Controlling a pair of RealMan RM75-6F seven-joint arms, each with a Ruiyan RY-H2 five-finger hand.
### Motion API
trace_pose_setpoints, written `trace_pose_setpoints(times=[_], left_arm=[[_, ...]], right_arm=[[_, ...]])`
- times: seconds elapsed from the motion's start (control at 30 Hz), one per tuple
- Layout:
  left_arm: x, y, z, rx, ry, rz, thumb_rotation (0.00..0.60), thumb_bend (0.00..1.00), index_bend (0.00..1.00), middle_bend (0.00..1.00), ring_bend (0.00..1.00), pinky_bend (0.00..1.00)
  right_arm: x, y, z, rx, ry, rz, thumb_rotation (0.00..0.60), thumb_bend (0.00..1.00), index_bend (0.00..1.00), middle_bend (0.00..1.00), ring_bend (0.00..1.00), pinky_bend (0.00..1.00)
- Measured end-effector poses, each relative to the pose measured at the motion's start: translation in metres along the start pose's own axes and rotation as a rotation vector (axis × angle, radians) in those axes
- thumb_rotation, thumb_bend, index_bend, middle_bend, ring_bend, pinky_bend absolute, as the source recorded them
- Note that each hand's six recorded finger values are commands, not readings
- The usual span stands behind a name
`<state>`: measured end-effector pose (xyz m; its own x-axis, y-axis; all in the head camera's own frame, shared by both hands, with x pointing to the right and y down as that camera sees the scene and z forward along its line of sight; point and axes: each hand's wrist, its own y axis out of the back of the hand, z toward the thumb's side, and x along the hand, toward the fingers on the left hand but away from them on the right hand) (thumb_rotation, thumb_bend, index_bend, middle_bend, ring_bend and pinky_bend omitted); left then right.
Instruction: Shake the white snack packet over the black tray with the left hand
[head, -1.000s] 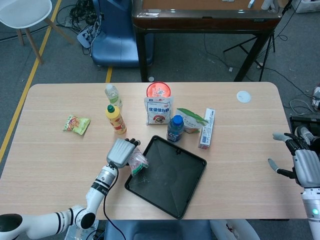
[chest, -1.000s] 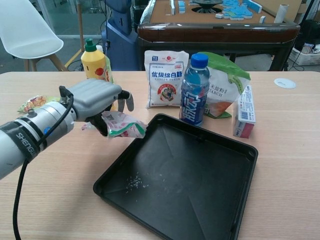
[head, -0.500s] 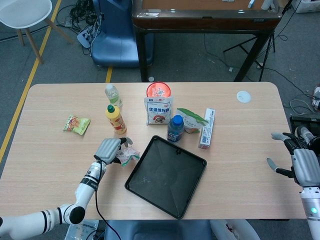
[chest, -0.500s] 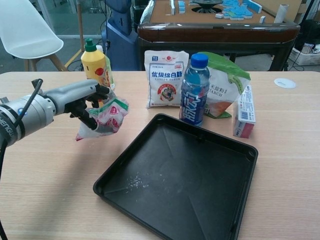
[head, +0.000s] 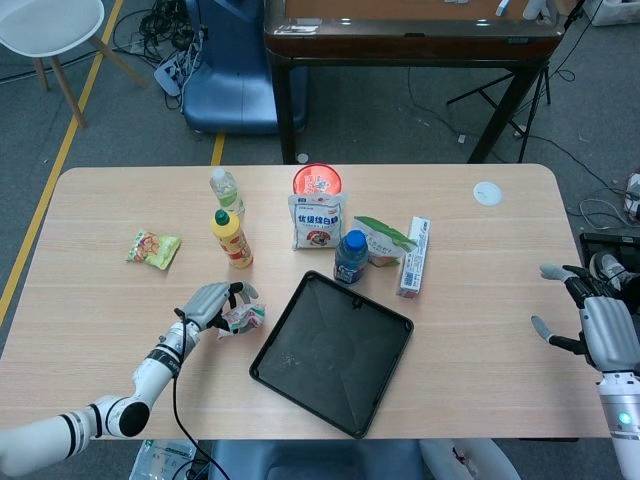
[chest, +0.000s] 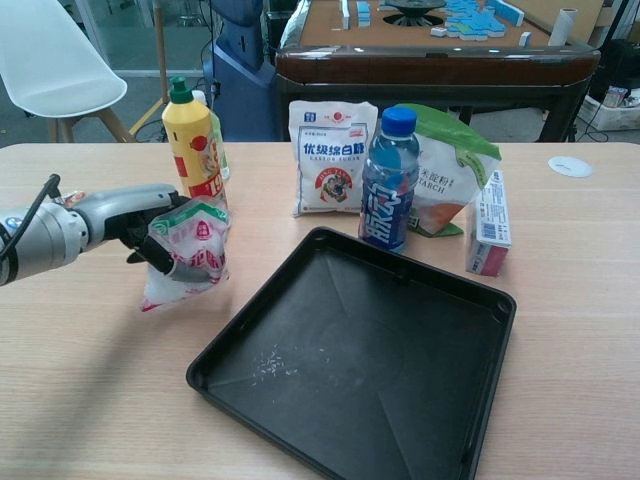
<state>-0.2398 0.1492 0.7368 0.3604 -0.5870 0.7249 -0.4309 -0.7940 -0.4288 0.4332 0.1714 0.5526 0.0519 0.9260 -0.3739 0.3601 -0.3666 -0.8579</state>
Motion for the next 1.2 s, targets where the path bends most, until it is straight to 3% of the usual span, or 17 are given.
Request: trace_pose_setpoints(times=[0.57, 0.83, 1.2], left_arm=[[0.018, -0.008, -0.001, -0.048, -0.005, -0.073, 0.600, 0.27, 0.19, 0.41, 0.40, 0.68], [0.018, -0.011, 0.002, -0.078, 0.005, -0.121, 0.600, 0.27, 0.07, 0.31, 0.32, 0.61], [0.011, -0.006, 0.007, -0.081, -0.011, -0.121, 0.600, 0.27, 0.03, 0.27, 0.30, 0.58]], right_arm=[[0.001, 0.002, -0.005, 0.003, -0.018, -0.006, 0.600, 0.26, 0.23, 0.29, 0.16, 0.20], [0.001, 0.001, -0.005, 0.003, -0.019, -0.006, 0.600, 0.26, 0.23, 0.29, 0.16, 0.20], [-0.001, 0.000, -0.004, 0.002, -0.016, -0.007, 0.600, 0.26, 0.23, 0.29, 0.16, 0.20]])
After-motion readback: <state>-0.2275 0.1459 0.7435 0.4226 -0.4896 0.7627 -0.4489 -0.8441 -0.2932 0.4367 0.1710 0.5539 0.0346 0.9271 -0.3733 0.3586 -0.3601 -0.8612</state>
